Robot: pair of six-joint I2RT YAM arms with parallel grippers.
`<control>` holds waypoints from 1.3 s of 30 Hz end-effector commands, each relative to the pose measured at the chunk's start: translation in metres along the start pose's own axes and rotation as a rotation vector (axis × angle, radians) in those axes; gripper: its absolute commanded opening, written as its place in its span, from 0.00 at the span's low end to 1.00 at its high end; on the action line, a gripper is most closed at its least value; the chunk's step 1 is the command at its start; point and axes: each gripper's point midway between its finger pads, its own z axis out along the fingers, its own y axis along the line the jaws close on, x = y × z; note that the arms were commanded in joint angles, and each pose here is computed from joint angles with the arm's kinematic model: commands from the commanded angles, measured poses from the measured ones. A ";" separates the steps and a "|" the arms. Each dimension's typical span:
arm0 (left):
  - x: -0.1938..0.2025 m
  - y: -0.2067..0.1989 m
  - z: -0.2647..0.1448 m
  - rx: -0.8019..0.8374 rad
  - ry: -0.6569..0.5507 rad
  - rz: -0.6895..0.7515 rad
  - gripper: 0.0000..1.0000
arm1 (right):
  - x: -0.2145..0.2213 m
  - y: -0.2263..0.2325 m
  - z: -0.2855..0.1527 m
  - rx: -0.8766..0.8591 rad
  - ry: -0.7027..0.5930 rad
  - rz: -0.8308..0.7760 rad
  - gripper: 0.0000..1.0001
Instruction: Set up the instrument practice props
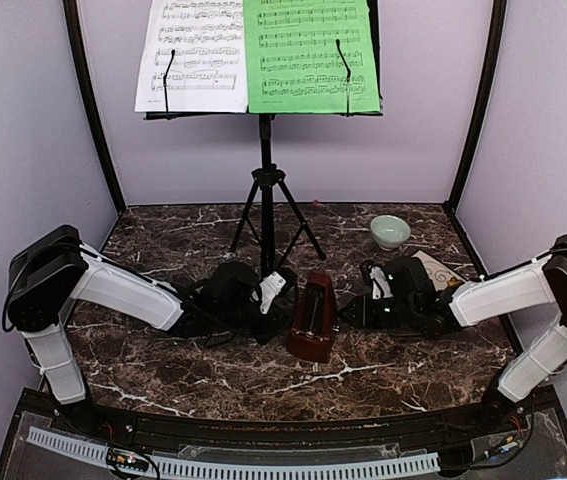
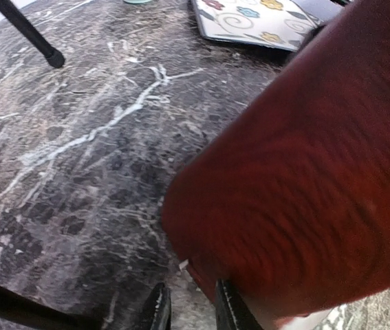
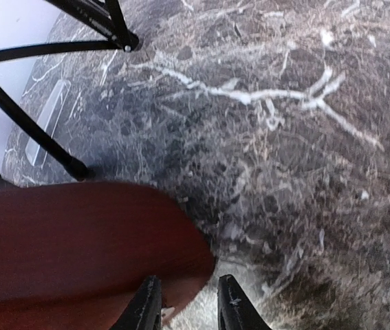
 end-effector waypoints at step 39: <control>-0.007 0.025 -0.051 -0.091 -0.131 -0.174 0.57 | -0.002 0.105 -0.062 -0.132 -0.149 -0.214 1.00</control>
